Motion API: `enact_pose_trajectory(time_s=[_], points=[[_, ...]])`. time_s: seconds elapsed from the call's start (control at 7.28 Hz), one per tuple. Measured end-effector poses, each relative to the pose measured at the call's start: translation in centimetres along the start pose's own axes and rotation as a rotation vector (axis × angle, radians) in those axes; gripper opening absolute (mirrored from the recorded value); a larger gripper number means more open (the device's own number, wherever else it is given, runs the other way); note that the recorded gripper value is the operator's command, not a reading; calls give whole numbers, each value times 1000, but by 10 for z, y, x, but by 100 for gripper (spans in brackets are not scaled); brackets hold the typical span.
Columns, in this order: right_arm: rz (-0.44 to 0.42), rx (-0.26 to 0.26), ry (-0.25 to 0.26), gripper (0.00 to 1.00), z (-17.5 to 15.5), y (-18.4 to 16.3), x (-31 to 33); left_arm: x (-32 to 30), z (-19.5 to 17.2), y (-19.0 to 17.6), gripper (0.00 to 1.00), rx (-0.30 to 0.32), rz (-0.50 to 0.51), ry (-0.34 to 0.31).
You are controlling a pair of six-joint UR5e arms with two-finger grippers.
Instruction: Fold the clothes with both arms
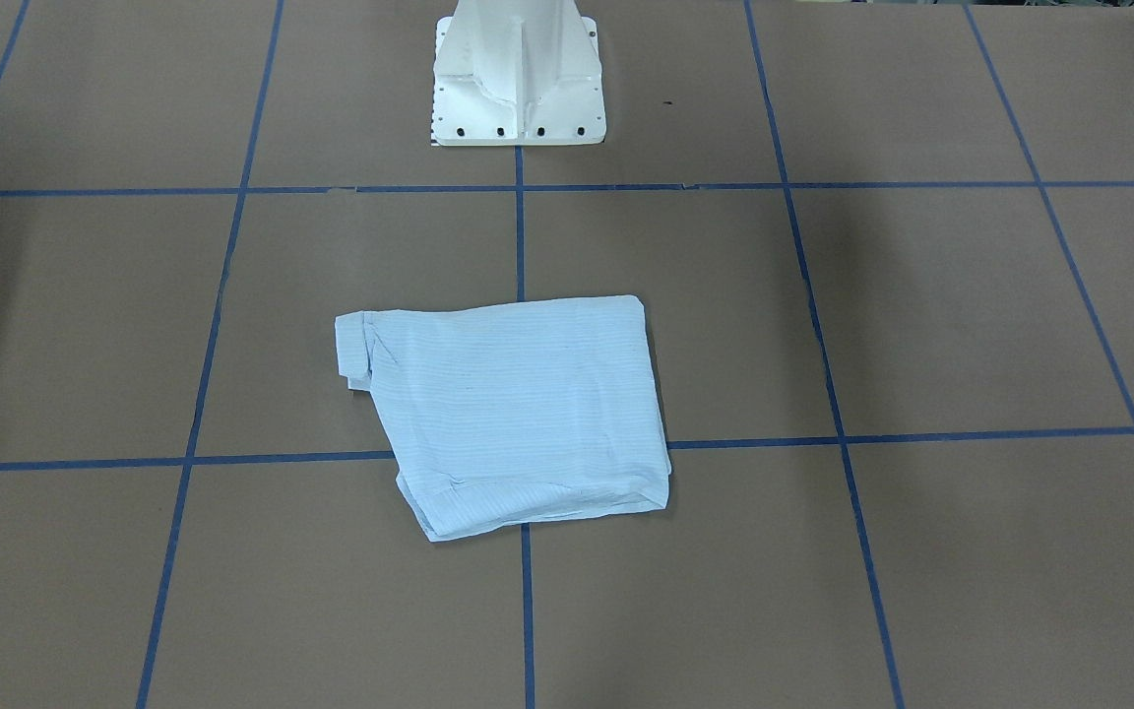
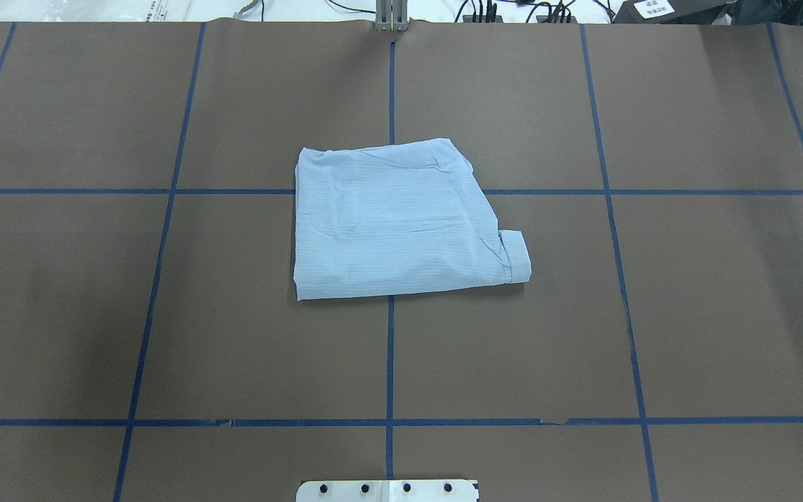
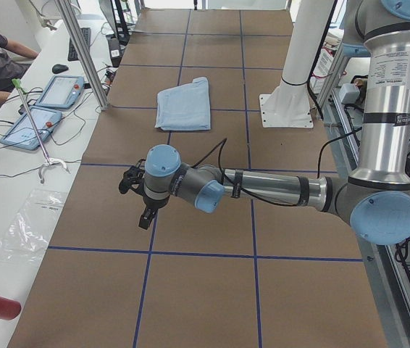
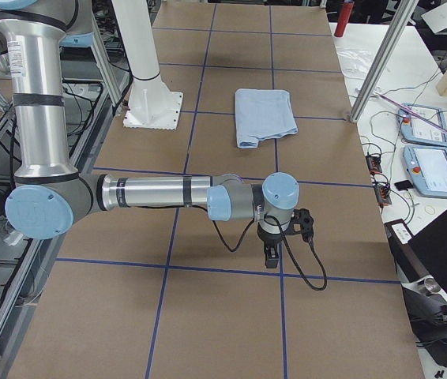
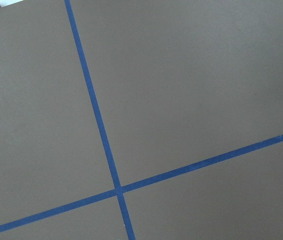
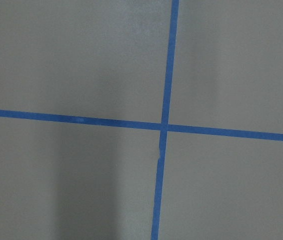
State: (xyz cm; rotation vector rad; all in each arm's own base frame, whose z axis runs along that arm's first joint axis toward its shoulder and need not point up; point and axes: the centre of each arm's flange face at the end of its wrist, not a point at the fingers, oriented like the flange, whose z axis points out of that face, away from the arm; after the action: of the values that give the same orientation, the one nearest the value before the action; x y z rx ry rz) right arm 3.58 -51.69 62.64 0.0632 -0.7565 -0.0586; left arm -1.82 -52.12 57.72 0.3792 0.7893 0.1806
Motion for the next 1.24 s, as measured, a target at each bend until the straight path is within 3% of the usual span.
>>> enact_pose_trajectory(time_s=[0.41,1.24], points=[[8,5,6,100,0,0,0,0,-4,12,100,4,-6,9],[5,8,-39,100,-4,7,-8,-6,-19,15,100,22,-37,45]])
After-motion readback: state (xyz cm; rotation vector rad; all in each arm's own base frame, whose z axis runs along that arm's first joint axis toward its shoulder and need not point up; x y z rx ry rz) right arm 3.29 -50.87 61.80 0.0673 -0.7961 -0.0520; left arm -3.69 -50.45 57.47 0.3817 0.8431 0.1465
